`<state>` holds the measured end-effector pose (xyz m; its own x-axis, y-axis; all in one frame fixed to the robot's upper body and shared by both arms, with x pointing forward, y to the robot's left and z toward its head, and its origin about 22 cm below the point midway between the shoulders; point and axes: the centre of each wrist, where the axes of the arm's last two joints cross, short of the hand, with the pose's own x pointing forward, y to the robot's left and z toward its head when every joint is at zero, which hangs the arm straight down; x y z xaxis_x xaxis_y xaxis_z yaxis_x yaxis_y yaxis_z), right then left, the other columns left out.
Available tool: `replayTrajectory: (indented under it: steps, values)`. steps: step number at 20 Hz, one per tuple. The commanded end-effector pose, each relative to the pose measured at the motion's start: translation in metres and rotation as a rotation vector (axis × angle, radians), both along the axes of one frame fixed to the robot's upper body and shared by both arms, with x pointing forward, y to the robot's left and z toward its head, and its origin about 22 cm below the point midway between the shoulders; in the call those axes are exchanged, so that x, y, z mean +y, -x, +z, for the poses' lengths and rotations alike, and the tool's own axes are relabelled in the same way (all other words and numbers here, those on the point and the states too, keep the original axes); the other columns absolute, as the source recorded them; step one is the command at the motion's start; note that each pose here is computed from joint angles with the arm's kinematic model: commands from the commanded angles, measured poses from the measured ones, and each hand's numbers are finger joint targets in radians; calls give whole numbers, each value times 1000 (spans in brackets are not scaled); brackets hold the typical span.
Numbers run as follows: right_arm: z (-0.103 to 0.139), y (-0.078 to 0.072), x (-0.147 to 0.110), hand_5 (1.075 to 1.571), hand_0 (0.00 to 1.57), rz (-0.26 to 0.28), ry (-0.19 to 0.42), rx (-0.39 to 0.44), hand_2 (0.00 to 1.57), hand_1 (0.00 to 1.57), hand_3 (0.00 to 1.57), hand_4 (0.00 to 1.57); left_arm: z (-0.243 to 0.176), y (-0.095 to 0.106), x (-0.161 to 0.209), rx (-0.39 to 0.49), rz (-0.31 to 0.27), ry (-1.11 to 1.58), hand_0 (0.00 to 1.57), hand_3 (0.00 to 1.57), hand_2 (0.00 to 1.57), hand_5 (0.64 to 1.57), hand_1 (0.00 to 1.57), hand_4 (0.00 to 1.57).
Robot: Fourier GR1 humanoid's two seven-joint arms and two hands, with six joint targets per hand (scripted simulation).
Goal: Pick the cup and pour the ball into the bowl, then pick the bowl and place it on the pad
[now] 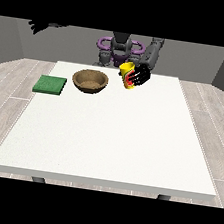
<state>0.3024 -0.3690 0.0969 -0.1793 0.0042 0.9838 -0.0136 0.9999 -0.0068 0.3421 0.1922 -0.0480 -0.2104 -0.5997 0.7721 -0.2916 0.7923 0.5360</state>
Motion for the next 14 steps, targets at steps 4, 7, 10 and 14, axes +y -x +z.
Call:
replayTrajectory:
  steps: [4, 7, 10, 14]
  values:
    - [-25, 2, -18, 1566, 0, -37, -36, 140, 0, 0, 237, 292, 30, -25, -72, 19, -26, -350, 1331, 1571, 1571, 1551, 1331, 1153]
    - [-29, -2, -14, 1568, 0, -27, -40, 139, 0, 0, 165, 353, 35, -30, -98, 2, -65, -551, 1303, 1571, 1571, 1559, 1303, 1122]
    - [-42, 3, -20, 1568, 0, -47, -68, 190, 0, 0, 0, 407, 23, -23, -106, 81, -62, -701, 1246, 1571, 1571, 1567, 1246, 1086]
    - [-36, -16, 0, 1570, 0, 1, -87, 156, 0, 0, 0, 426, 37, -15, -130, 82, -17, -735, 1246, 1571, 1571, 1567, 1246, 1086]
